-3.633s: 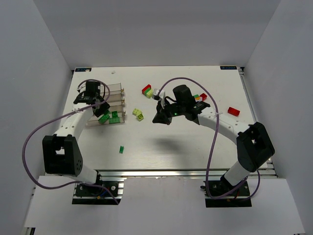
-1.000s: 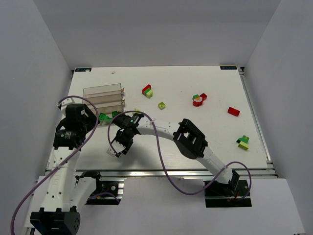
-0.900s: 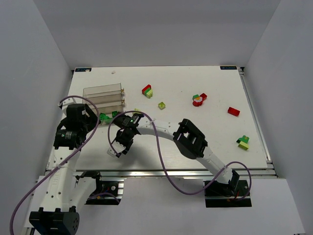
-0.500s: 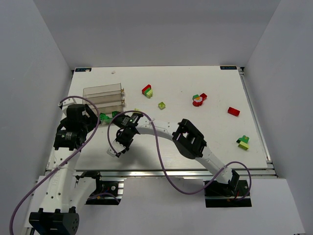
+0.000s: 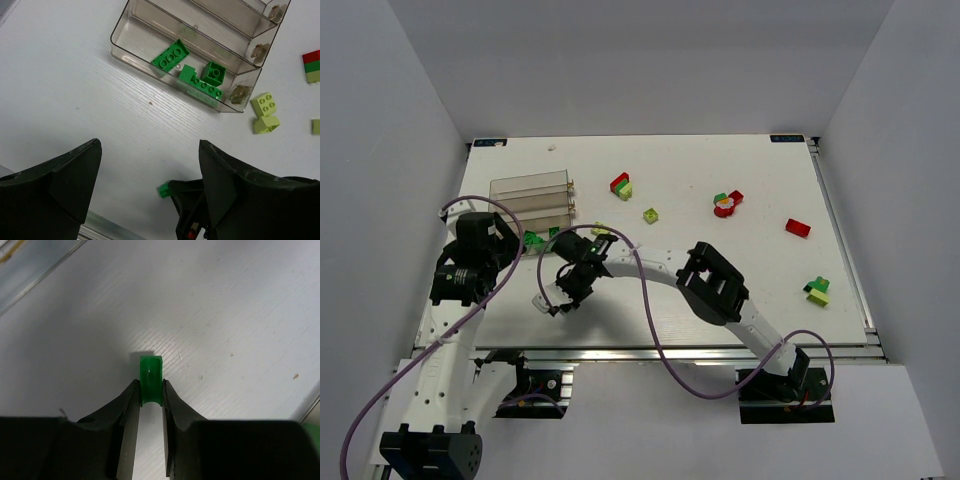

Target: Sort the legos into containers by color

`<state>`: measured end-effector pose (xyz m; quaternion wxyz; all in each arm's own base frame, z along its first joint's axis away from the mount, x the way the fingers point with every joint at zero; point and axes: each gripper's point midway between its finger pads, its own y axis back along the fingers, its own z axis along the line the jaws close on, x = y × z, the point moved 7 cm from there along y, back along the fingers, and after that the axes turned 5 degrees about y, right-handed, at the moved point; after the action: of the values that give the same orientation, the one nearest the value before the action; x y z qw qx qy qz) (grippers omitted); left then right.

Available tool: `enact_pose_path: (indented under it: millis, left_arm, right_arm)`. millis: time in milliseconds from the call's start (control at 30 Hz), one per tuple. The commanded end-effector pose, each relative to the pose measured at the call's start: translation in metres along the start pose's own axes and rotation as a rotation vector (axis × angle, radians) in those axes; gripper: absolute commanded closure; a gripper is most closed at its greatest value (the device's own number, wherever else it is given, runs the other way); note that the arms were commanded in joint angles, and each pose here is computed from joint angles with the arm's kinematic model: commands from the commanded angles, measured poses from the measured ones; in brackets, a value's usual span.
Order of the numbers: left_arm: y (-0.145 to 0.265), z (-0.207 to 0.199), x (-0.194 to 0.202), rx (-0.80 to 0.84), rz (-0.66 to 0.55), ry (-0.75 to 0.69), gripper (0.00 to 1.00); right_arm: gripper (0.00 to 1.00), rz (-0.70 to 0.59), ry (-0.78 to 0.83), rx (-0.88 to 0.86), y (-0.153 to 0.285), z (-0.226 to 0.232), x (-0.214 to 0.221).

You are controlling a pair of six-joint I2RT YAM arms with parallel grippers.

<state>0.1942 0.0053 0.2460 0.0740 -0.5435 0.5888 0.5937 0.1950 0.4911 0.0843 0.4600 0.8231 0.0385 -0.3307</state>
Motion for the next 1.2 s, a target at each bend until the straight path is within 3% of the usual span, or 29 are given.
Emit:
enact_pose_path:
  millis: [0,600,733,900,1167]
  left_arm:
    - [0.002,-0.005,-0.01,0.021,-0.031,0.034,0.12]
    - [0.004,-0.003,-0.013,0.01,-0.04,0.046,0.12]
    - [0.004,-0.002,-0.015,0.004,-0.046,0.046,0.12]
    - [0.005,-0.002,-0.016,0.002,-0.05,0.045,0.12]
    - [0.002,-0.004,-0.014,0.012,-0.034,0.042,0.12]
  right_arm:
    - [1.0,-0.081,-0.071,0.139,0.034,-0.024,-0.031]
    - [1.0,-0.184,-0.398,0.704,0.122,-0.113,-0.024]
    - [1.0,-0.2,-0.421,0.759,0.127,-0.124,-0.02]
    - [1.0,-0.13,-0.502,0.914,0.126,-0.133,0.004]
    - [1.0,-0.073,-0.5,0.908,0.105,-0.133,0.034]
